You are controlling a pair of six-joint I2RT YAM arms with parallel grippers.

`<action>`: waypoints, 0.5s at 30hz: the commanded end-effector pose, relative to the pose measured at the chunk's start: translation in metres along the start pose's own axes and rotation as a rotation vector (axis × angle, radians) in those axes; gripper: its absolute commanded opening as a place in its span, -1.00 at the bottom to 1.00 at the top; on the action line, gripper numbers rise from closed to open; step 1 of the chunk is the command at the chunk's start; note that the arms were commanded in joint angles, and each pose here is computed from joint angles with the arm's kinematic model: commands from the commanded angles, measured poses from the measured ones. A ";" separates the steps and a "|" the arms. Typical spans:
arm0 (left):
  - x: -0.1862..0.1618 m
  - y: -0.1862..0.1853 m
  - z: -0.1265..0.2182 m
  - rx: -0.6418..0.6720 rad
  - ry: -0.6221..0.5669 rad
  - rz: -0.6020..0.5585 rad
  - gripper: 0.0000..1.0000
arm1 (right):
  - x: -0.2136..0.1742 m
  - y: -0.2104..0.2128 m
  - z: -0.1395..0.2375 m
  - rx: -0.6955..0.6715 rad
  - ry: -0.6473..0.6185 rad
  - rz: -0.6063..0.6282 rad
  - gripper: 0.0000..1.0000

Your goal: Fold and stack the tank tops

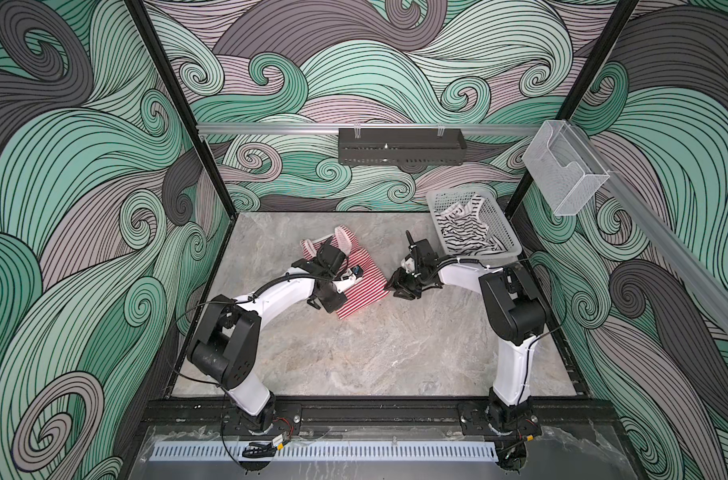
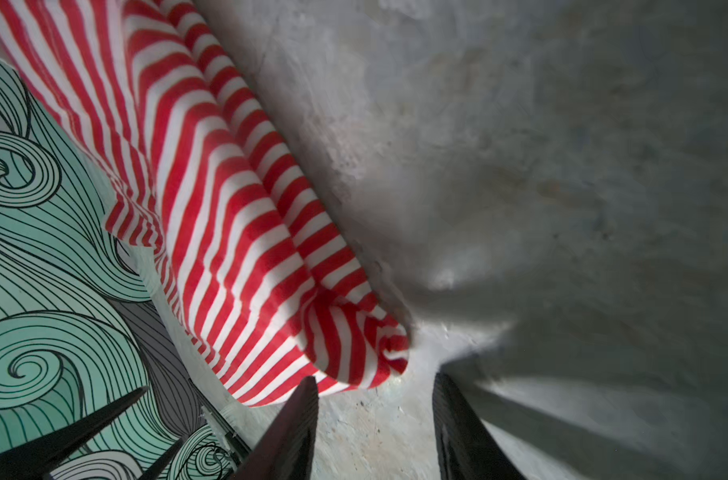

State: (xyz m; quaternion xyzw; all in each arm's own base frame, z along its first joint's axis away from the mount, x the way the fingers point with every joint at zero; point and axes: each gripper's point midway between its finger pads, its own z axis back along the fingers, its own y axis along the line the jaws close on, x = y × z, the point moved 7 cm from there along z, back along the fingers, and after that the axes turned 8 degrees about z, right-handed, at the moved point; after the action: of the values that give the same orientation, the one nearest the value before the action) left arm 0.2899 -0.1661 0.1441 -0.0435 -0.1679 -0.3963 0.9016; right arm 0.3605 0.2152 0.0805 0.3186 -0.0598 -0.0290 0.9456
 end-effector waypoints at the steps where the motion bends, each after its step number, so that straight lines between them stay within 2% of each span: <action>1: 0.004 -0.008 0.009 -0.016 -0.054 0.011 -0.06 | -0.004 -0.012 -0.007 -0.077 0.025 -0.013 -0.18; 15: -0.004 -0.018 0.004 -0.022 -0.021 -0.001 -0.06 | -0.005 -0.020 -0.028 -0.090 0.063 -0.020 -0.34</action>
State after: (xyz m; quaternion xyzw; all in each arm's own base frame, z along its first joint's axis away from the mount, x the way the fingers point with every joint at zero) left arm 0.2779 -0.1723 0.1410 -0.0503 -0.1674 -0.3996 0.8999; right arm 0.3693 0.2226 0.0749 0.3202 -0.0606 -0.0171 0.9453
